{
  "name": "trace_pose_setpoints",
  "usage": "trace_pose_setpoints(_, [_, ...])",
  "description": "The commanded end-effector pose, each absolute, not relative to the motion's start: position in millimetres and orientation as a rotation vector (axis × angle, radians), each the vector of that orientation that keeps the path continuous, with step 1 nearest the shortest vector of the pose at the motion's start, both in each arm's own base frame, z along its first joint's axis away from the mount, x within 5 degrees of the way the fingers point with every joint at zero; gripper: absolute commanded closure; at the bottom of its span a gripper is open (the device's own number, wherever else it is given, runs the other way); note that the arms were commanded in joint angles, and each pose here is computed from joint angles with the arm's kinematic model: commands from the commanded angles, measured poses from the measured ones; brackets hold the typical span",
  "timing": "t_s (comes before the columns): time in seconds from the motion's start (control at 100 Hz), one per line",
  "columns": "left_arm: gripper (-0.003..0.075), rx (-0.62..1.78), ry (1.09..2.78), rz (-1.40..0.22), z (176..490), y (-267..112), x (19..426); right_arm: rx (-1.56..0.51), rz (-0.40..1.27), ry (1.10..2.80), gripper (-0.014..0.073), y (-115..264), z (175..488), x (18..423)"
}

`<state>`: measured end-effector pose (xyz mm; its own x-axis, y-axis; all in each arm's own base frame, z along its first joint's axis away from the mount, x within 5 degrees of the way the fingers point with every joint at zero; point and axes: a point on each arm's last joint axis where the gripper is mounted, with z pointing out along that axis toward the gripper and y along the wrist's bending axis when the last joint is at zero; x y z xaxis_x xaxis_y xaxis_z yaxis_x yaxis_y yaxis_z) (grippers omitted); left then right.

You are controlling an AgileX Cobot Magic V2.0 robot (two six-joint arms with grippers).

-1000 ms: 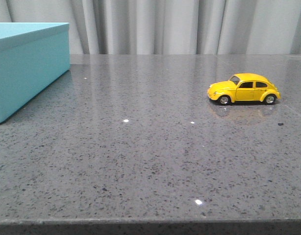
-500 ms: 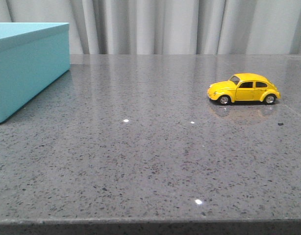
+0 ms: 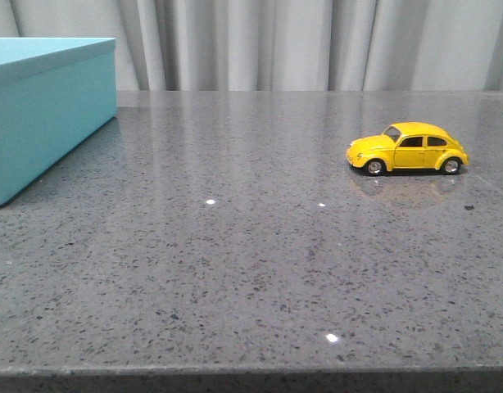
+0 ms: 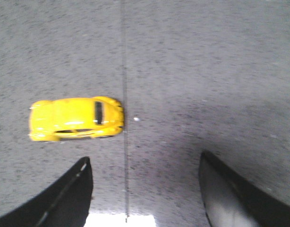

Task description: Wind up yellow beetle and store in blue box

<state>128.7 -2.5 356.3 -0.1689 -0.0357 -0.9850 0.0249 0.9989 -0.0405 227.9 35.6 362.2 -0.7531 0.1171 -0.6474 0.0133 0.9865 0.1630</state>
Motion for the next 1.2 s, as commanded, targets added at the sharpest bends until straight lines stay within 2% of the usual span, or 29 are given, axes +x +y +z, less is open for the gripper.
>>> trace_pose_setpoints(0.0, [0.0298,0.011,1.638,-0.082,375,-7,130,0.064,0.24,2.383,0.0103,49,377,243])
trace_pose_setpoints(0.38, [0.0298,0.043,1.638,-0.113,375,-12,129,-0.031,0.264,2.59,0.0103,101,358,303])
trace_pose_setpoints(0.7, [0.0298,0.044,1.64,-0.113,375,-12,129,0.014,0.235,2.71,0.0103,111,337,334])
trace_pose_setpoints(1.19, [0.0298,0.044,1.64,-0.113,375,-12,129,0.039,0.198,2.825,0.0103,116,306,347])
